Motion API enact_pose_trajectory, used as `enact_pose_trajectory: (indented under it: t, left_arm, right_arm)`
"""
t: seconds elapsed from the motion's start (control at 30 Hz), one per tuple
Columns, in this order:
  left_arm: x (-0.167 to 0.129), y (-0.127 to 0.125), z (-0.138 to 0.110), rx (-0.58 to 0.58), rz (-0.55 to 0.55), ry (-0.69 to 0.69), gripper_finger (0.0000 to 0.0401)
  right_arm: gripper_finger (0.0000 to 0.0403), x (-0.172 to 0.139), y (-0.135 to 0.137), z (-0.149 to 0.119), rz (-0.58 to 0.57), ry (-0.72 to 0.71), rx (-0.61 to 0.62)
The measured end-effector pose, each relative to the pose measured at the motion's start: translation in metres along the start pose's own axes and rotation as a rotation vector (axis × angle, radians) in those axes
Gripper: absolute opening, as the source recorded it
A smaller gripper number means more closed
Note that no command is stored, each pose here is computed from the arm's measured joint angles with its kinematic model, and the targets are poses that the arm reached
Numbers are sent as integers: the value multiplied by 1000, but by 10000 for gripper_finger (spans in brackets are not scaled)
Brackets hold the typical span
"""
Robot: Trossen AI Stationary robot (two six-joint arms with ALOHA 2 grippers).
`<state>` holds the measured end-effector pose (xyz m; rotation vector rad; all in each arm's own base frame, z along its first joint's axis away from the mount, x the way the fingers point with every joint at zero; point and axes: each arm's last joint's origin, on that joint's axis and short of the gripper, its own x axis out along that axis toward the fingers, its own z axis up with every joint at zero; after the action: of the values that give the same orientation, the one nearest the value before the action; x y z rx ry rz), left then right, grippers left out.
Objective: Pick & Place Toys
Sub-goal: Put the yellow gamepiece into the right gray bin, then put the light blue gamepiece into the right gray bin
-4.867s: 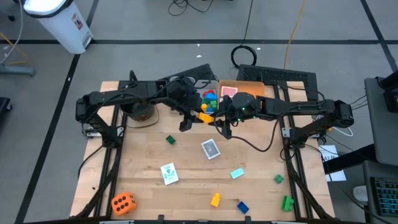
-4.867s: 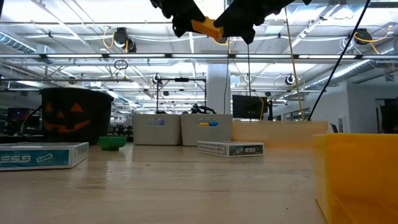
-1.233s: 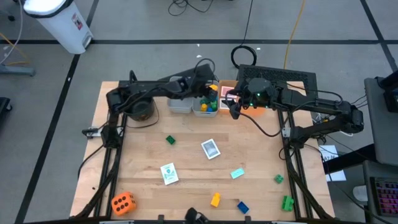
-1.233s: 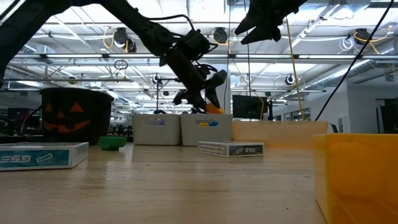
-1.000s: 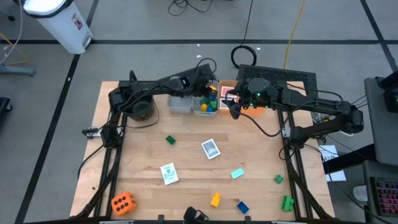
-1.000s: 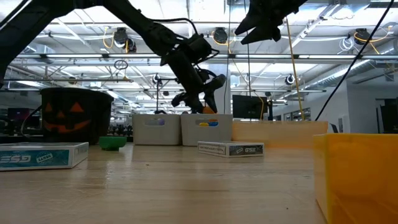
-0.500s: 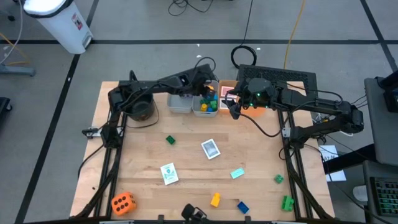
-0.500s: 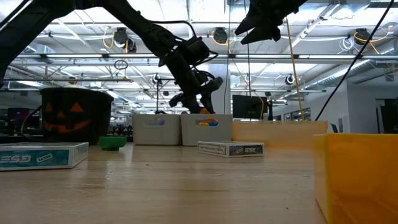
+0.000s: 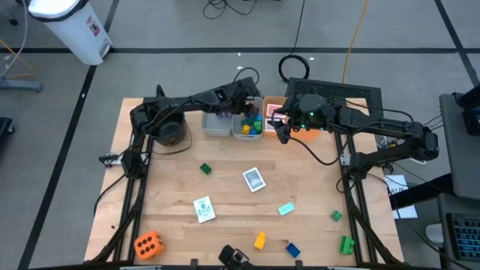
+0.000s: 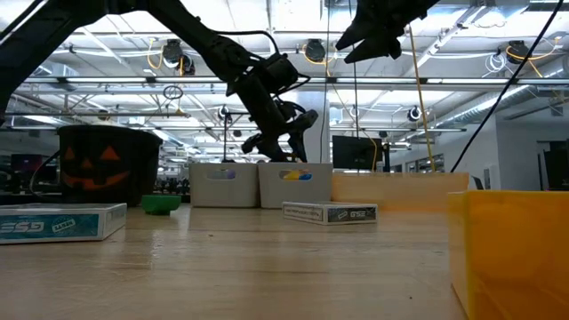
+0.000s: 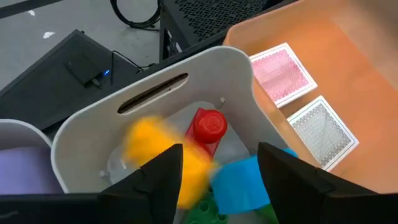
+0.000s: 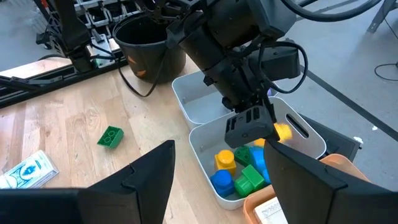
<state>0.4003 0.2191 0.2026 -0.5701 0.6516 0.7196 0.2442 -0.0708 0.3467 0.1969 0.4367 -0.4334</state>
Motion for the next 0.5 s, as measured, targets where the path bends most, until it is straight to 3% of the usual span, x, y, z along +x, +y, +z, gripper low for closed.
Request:
enact_pose_trajectory:
  t: [0.2, 0.5]
  left_arm:
    - [-3, 0, 2, -9, -18, -3, 227]
    - [-44, -9, 22, 18, -238, -10, 229]
  right_arm:
    - [238, 0, 0, 0, 0, 0, 0]
    - [238, 0, 0, 0, 4, 1, -45]
